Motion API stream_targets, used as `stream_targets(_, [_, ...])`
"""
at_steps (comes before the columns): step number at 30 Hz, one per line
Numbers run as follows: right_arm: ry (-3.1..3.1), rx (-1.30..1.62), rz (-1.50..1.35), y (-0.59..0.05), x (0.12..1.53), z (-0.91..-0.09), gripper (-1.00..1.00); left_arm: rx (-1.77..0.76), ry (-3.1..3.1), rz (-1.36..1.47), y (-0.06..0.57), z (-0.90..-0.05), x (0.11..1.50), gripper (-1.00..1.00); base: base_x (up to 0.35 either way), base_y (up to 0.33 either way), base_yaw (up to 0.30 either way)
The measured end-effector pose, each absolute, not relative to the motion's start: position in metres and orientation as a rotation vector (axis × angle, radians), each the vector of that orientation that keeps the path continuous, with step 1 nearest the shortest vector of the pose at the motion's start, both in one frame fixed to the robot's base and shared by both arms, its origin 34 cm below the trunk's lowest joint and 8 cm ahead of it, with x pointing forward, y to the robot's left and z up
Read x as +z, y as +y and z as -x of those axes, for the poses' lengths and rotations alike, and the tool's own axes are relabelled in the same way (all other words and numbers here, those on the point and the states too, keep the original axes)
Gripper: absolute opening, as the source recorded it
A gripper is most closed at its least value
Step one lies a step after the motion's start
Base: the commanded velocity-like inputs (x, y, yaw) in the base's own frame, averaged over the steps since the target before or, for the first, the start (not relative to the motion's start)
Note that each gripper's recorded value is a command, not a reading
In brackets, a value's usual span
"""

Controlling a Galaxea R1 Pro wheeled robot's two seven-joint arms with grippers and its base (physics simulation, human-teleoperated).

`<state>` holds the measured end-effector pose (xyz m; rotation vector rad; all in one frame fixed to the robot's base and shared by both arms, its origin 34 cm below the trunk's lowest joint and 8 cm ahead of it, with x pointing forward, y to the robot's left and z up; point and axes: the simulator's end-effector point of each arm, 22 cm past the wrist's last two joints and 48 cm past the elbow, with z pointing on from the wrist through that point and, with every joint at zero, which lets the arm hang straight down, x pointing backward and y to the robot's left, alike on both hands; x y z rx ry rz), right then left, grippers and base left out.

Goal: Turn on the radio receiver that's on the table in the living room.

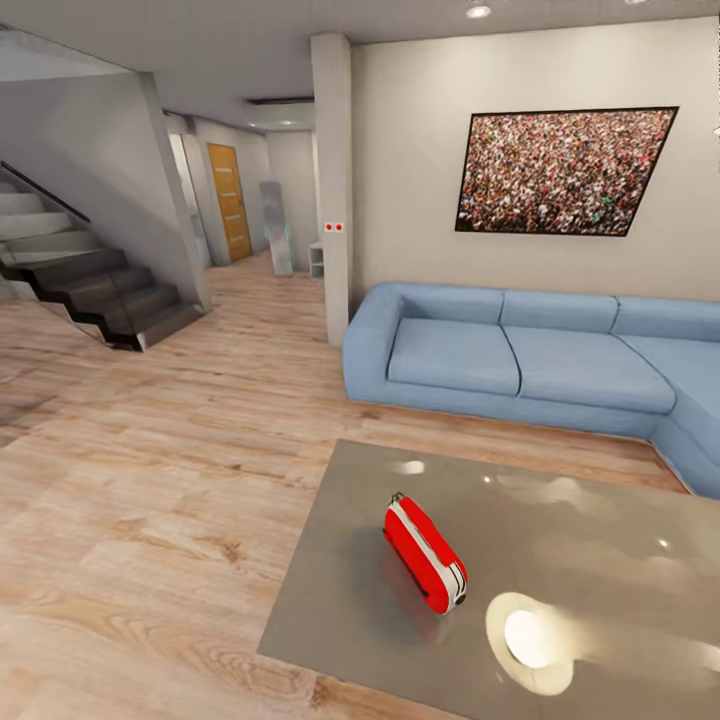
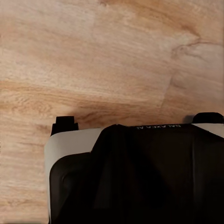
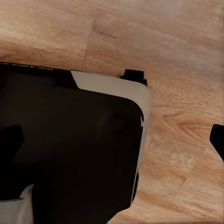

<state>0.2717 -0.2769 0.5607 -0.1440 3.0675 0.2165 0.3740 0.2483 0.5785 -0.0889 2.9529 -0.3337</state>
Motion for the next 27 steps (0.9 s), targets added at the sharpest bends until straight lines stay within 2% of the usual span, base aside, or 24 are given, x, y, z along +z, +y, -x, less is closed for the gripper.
stream_targets(14, [3.051,0.114,0.150,-0.222,0.557,-0.248,1.00,-0.337,2.919,0.077,0.240,-0.326,0.572,-1.00,0.000,0.000,0.000])
stream_targets(27, [3.038,0.037,0.157,-0.205,0.559,-0.245,1.00,-0.342,2.907,0.085,0.234,-0.317,0.573,-1.00,0.000,0.000,0.000])
